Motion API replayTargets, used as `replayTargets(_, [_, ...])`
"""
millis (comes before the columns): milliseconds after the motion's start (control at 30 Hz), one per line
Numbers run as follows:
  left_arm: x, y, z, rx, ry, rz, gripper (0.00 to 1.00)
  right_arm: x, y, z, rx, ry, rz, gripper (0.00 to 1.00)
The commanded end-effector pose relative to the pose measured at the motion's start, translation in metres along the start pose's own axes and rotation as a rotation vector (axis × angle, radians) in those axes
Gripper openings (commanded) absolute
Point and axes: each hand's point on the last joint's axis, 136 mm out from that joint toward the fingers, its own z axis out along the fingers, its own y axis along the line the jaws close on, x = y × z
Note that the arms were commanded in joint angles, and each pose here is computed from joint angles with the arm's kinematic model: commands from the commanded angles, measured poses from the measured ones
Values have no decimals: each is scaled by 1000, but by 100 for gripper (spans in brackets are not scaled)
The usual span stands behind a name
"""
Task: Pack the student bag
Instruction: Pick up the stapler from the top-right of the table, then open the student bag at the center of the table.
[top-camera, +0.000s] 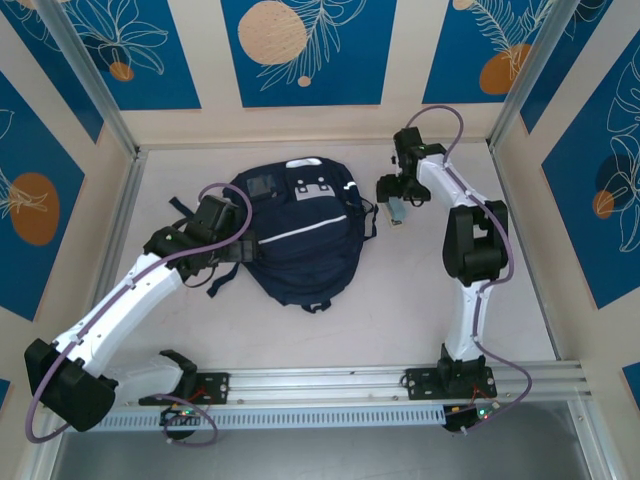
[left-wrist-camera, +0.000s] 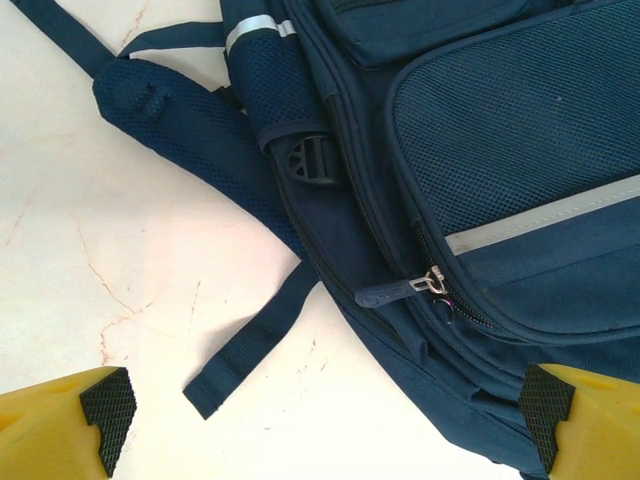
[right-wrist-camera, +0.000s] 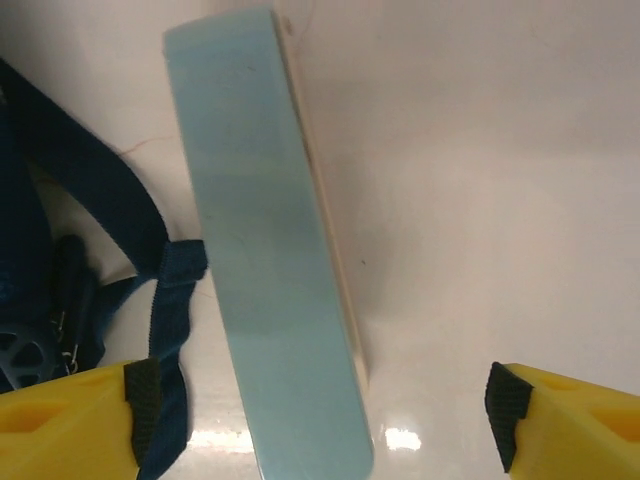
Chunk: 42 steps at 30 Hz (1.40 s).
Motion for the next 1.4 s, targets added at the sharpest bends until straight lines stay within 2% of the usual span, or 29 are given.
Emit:
replayTargets(0, [1,0,-6,22,14,5,100,0,11,1,-67,43,-89,79])
replayTargets(333, [0,-4,-9,47,20,20,100,0,12,28,-78,102,-115,62])
replayTargets(467, [0,-14,-8,99,28,16,100,-1,16,30,-127,104,-90,51])
replayTargets(533, [0,-19,-8,121,35,21,100,-5,15,27,-131,94,-74,46])
replayTargets(633, [-1,-25,-8,152,39,36,100,-9,10,20,-122,76,-56,31])
replayTargets(700, [-1,-30,-9,176,39,46,100,-10,7,12,-117,53,-42,27])
replayTargets(967, [-10,-54,-14,262,31,121,100,1,8,-49,-180,-64,64,26])
replayTargets(1133, [-9,-89,-15,334,65,284,95,25,16,-91,-271,-145,140,24])
replayTargets(1200, [-5,-104,-15,340,99,394,90,34,19,-104,-305,-171,164,24])
replayTargets(1367, [10,-144,-1,383,141,641,84,52,24,-131,-378,-217,216,24])
